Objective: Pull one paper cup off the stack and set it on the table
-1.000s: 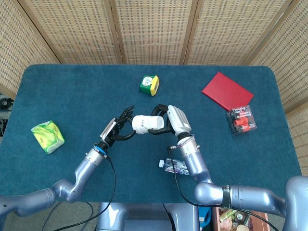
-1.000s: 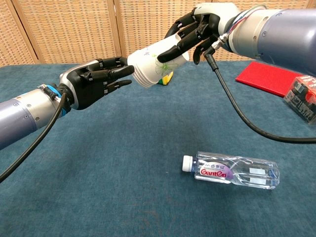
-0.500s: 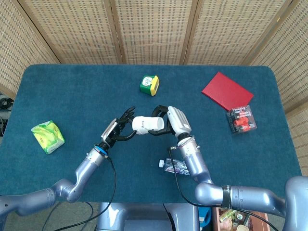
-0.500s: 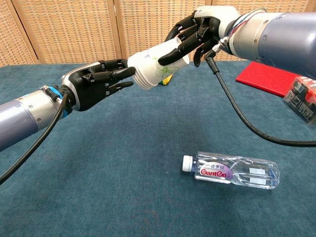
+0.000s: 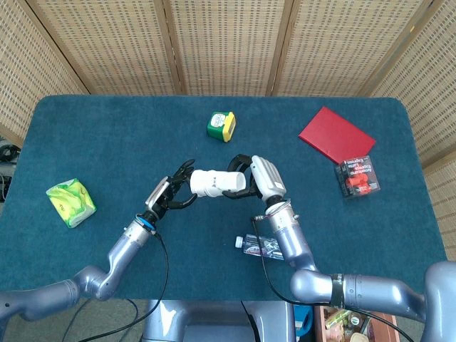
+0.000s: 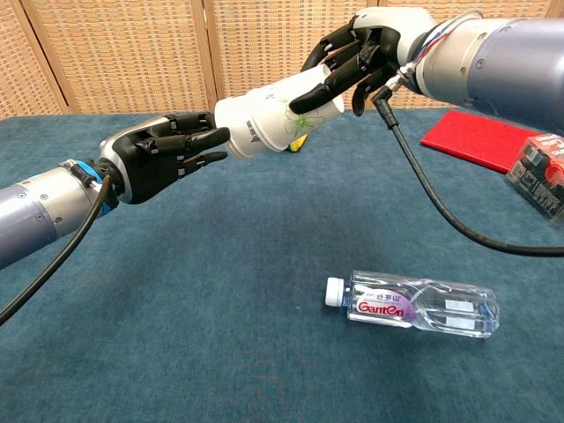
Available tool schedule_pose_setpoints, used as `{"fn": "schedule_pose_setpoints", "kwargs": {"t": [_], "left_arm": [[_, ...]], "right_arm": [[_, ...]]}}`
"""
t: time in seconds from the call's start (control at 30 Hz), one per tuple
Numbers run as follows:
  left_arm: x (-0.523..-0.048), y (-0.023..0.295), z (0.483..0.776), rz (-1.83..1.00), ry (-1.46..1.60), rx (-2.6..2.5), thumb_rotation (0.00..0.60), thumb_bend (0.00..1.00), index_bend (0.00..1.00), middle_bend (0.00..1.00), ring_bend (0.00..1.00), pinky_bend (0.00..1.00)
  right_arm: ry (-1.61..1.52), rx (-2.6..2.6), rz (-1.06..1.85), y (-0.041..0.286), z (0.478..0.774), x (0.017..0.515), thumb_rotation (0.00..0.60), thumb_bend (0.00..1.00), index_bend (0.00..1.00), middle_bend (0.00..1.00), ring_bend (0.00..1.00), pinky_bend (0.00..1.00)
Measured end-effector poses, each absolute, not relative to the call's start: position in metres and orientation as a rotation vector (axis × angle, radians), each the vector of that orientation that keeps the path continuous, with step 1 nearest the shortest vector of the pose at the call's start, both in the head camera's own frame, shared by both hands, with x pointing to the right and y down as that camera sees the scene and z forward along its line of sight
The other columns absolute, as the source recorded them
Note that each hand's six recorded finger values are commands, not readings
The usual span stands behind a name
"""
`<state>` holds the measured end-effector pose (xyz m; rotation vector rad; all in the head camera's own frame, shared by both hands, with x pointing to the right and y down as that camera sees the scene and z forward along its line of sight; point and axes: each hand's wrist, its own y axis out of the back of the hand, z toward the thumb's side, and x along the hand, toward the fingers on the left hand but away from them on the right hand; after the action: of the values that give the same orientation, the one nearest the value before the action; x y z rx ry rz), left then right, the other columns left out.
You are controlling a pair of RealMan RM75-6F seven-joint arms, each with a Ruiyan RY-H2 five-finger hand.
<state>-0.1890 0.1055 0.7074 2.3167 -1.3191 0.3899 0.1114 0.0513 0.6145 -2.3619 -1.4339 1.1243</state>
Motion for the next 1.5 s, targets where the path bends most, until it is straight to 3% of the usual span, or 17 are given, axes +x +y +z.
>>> {"fn": "schedule_pose_setpoints", "kwargs": {"t": [0.87,1.5], "left_arm": [[-0.237,0.094,0.681,0.546,-1.464,2.422,0.600,0.38,0.70,0.00,0.00,0.00],[-0.308,0.083,0.620,1.129,-1.744,2.753,0.600,0.39,0.67,0.00,0.00,0.00]], "right_arm": [[-1.483,-2.247,1.195,0.053,0.611,0.164,0.600,0.17,0.75,0.62,0.48,0.71],[-1.245,-1.907,1.376,0.071,0.623,0.222,0.600,0.17,0.75,0.62,0.48,0.71]]}}
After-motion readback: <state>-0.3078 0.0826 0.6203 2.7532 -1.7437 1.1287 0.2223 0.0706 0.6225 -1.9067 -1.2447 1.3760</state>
